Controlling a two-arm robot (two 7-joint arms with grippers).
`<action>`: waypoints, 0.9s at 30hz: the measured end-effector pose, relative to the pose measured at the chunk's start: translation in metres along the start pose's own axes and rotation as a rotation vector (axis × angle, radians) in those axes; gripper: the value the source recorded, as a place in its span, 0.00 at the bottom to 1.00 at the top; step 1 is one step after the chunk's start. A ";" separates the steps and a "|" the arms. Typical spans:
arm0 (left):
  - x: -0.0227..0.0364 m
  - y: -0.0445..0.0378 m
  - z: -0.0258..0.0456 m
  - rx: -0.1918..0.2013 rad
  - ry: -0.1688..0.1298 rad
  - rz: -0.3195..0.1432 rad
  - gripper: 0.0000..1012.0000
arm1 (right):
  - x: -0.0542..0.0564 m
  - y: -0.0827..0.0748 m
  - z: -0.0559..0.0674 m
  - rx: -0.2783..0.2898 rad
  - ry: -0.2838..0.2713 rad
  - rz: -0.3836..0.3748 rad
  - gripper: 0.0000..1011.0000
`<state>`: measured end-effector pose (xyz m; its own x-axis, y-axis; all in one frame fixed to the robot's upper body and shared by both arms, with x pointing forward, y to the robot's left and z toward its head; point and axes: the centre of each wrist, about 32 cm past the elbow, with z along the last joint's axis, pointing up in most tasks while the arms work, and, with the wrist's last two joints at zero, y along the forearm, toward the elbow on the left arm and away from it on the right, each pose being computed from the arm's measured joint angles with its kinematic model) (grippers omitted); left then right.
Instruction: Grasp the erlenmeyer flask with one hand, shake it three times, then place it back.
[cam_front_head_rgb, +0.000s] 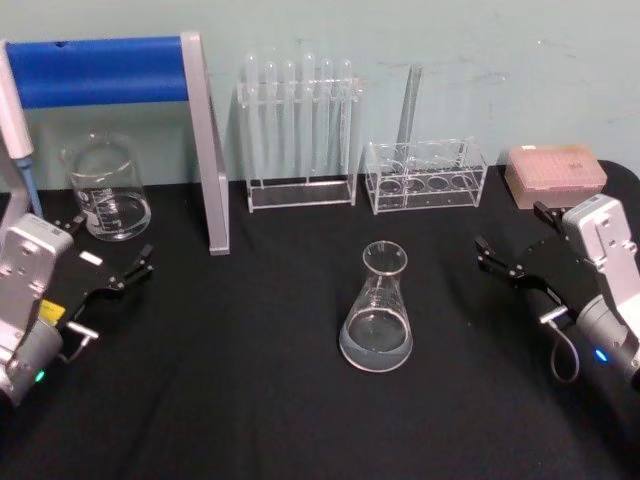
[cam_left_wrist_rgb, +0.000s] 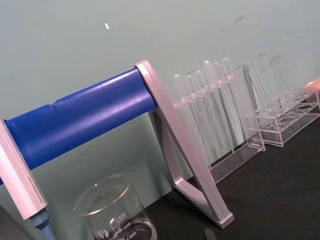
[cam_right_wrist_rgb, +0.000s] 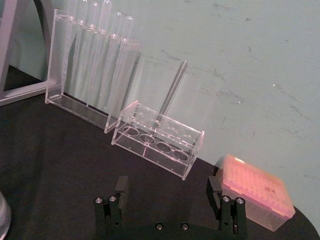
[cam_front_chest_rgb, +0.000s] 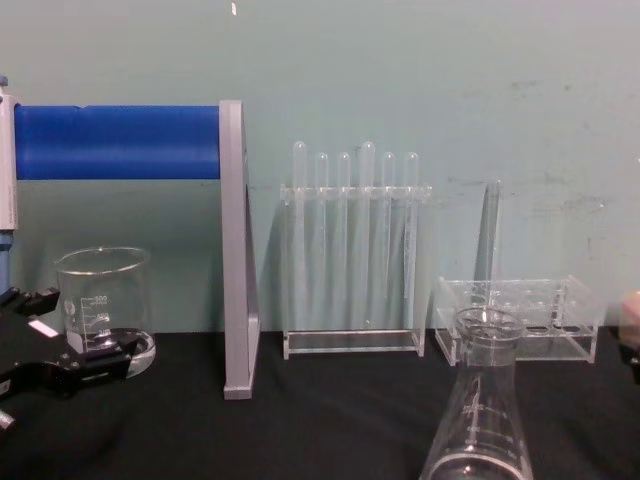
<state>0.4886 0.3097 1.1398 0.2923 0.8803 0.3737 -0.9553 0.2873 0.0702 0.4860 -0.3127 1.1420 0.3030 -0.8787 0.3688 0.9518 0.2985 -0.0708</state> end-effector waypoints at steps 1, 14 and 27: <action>0.0000 0.0000 0.0000 0.000 0.000 0.000 0.99 | 0.000 -0.001 0.000 0.000 0.002 0.002 0.99; 0.0000 0.0000 0.0000 0.000 0.000 0.000 0.99 | -0.002 -0.027 0.006 -0.010 0.074 0.084 0.99; 0.0000 0.0000 0.0000 0.000 0.000 0.000 0.99 | -0.013 -0.049 0.021 0.035 0.144 0.223 0.99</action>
<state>0.4886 0.3097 1.1398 0.2923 0.8803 0.3737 -0.9552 0.2873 0.0703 0.4347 -0.3082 1.1602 0.5114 -0.8327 0.2121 0.8591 0.5016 -0.1022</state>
